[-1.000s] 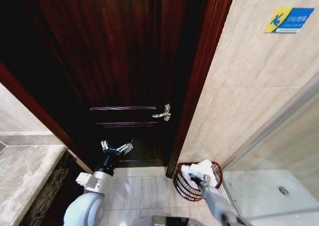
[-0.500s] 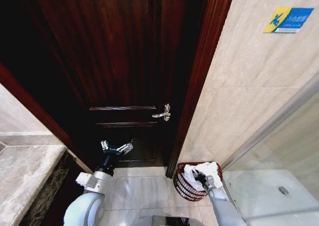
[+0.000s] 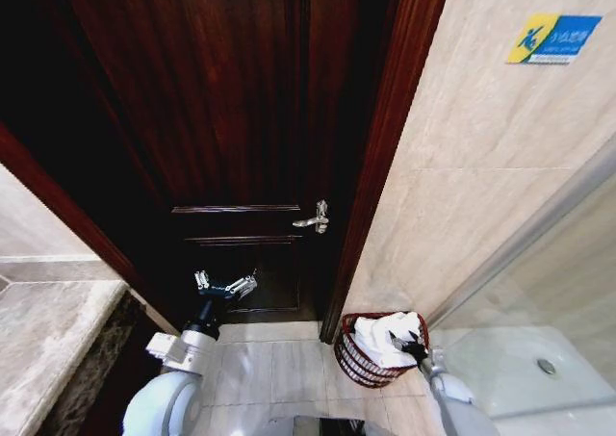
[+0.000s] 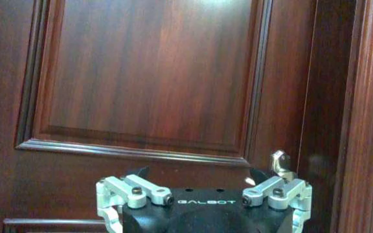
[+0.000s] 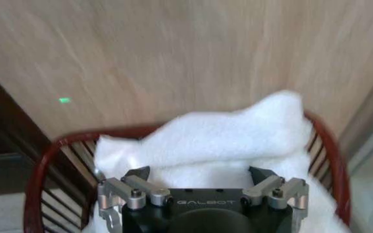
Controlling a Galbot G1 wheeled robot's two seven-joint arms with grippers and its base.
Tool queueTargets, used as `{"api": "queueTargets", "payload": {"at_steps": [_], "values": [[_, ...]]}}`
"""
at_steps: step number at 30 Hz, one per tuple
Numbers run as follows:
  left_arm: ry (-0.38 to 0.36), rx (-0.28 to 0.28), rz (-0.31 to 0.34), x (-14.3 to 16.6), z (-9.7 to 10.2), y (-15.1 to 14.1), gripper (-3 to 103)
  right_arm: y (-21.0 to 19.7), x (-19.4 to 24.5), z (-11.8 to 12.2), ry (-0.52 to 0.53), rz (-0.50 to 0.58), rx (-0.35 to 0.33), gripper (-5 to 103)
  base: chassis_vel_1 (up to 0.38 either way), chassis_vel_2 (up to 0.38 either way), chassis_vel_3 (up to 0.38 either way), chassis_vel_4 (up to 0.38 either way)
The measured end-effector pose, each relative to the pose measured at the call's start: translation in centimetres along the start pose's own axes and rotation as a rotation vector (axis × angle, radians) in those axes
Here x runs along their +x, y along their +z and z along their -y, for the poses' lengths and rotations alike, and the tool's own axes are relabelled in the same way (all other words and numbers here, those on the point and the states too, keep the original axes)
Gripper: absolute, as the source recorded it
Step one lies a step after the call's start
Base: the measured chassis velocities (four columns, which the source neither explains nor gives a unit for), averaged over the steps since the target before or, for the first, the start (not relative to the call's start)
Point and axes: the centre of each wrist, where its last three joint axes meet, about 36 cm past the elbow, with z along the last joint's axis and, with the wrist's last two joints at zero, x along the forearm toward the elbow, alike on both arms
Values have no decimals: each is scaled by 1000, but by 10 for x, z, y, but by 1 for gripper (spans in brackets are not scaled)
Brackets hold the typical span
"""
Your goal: Discard the used towel into the hamper.
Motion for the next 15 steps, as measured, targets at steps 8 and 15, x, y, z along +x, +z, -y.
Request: {"api": "queueTargets", "payload": {"at_steps": [8, 15], "values": [[0, 0, 0, 0, 0, 0, 100, -12, -37, -15, 28, -144, -203, 100, 0, 0, 0, 0], [0, 0, 0, 0, 0, 0, 100, -47, -66, -43, 14, -188, -364, 100, 0, 0, 0, 0]]}}
